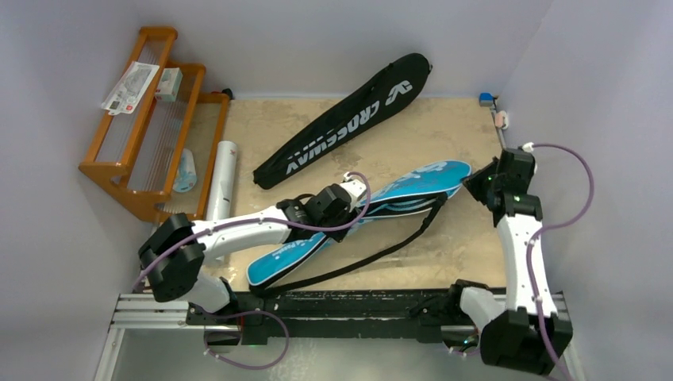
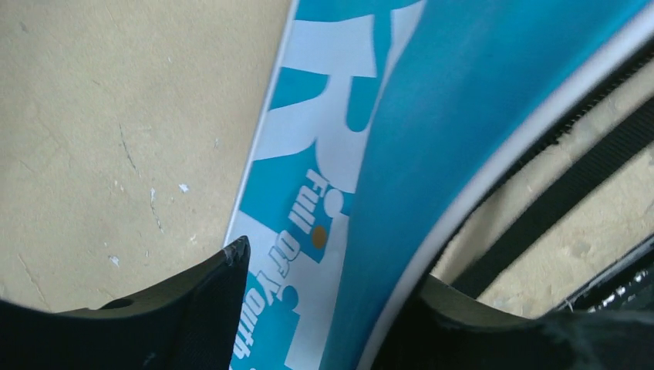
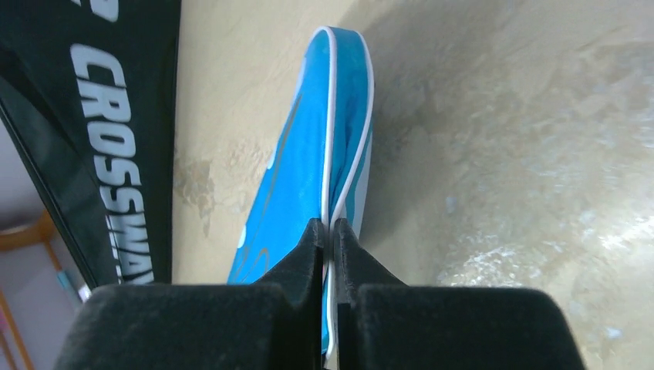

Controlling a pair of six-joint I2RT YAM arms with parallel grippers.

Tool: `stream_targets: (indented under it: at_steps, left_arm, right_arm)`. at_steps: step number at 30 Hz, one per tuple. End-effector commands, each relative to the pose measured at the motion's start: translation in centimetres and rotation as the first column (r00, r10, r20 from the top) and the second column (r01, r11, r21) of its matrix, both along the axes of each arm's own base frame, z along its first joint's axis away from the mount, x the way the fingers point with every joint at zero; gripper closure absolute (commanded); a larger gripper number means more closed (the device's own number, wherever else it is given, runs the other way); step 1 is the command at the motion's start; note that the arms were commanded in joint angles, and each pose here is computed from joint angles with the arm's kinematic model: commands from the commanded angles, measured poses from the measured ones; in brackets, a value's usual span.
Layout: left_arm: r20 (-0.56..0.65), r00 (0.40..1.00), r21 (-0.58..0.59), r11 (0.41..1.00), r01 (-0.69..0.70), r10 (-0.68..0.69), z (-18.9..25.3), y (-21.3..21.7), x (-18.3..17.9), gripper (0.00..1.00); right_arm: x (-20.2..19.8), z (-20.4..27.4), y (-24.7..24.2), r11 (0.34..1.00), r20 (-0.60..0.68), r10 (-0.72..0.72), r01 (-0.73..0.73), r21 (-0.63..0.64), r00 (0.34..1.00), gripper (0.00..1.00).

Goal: Pack up the badminton gear
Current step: Adjust the racket bag.

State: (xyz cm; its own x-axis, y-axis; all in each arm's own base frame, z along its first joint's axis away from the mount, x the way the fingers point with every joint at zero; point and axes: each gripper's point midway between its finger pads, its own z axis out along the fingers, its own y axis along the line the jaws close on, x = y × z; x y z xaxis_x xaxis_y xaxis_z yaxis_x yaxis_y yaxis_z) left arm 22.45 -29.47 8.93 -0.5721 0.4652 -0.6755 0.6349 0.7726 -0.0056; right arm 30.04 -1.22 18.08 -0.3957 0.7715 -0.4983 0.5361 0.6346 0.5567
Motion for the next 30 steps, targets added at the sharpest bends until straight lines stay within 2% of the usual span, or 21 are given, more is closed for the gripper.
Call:
stream_targets:
  at_steps: [1,4,9,14,20,23,26,28,30]
  left_arm:
    - [0.042,0.998,0.082,0.995,-0.051,0.048,-0.8,-0.4,1.3,0.45]
    - [0.047,0.995,0.144,0.985,-0.091,0.084,-2.2,0.1,1.7,0.44]
    - [0.162,0.947,0.246,0.918,-0.311,0.277,-2.4,3.8,4.5,0.44]
    - [0.171,0.921,0.158,0.913,-0.375,0.349,-0.9,4.2,8.5,0.41]
    - [0.319,0.882,0.121,0.908,-0.400,0.346,1.7,3.3,13.2,0.34]
    - [0.342,0.874,0.115,0.908,-0.402,0.344,2.2,2.4,14.8,0.34]
    - [0.356,0.864,0.086,0.908,-0.410,0.356,3.3,1.7,15.7,0.27]
    - [0.330,0.869,0.055,0.912,-0.406,0.367,4.0,1.5,15.5,0.16]
    - [0.271,0.883,0.005,0.917,-0.399,0.383,4.8,1.1,15.0,0.14]
  right_arm:
    - [-1.5,4.0,-3.4,0.981,0.107,-0.170,0.179,-0.075,0.980,1.00]
    - [-2.9,5.1,-5.1,0.954,0.122,-0.265,0.278,-0.113,0.957,1.00]
    - [-4.1,6.2,-5.7,0.939,0.159,-0.287,0.311,-0.148,0.945,1.00]
    - [-3.9,4.1,-4.1,0.970,0.101,-0.208,0.218,-0.111,0.973,1.00]
    - [-4.7,1.3,-2.7,0.984,0.051,-0.165,0.168,-0.065,0.985,1.00]
    - [-4.4,0.5,-1.9,0.991,0.043,-0.123,0.124,-0.041,0.992,1.00]
    - [-3.9,-0.2,-0.9,0.997,0.044,-0.071,0.072,-0.005,0.996,1.00]
    - [-3.6,-0.6,-0.8,0.999,0.045,-0.053,0.053,-0.007,0.998,1.00]
    - [-3.4,-1.2,-0.3,0.999,0.040,-0.032,0.031,0.016,0.999,1.00]
